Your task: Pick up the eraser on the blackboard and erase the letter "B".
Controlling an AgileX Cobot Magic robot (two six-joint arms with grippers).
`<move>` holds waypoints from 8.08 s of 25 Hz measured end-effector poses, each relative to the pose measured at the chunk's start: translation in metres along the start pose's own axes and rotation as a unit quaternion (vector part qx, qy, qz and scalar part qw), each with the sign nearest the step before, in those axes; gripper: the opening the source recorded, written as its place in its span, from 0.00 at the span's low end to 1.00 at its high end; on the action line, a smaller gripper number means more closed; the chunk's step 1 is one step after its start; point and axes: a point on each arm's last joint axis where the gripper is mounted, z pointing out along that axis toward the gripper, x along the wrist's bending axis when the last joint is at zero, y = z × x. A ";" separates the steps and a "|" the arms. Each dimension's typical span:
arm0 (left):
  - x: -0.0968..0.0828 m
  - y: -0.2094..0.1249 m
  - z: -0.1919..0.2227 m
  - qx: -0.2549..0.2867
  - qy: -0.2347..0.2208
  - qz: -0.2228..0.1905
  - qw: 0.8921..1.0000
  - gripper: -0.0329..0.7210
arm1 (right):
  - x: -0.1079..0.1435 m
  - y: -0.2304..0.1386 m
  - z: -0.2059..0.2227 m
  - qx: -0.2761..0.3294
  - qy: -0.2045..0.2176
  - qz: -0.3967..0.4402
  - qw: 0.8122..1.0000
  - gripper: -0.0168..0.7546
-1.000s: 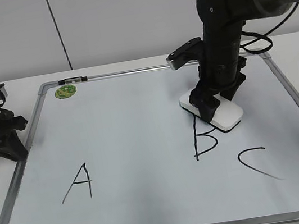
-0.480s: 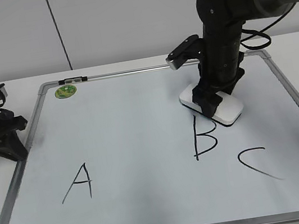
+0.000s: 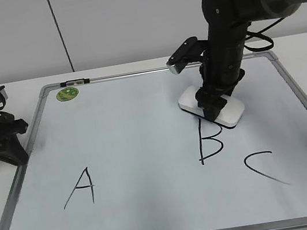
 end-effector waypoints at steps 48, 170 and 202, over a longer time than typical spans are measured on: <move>0.000 0.000 0.001 0.001 0.000 0.000 1.000 0.09 | 0.111 -0.026 0.004 -0.043 0.056 -0.077 0.995 0.70; 0.000 0.001 0.002 -0.004 -0.010 -0.011 1.000 0.09 | -0.057 -0.070 -0.071 -0.018 -0.036 0.233 0.972 0.70; 0.005 0.001 0.000 -0.007 -0.009 -0.041 0.999 0.10 | -0.072 -0.130 -0.008 0.038 -0.033 0.431 0.901 0.70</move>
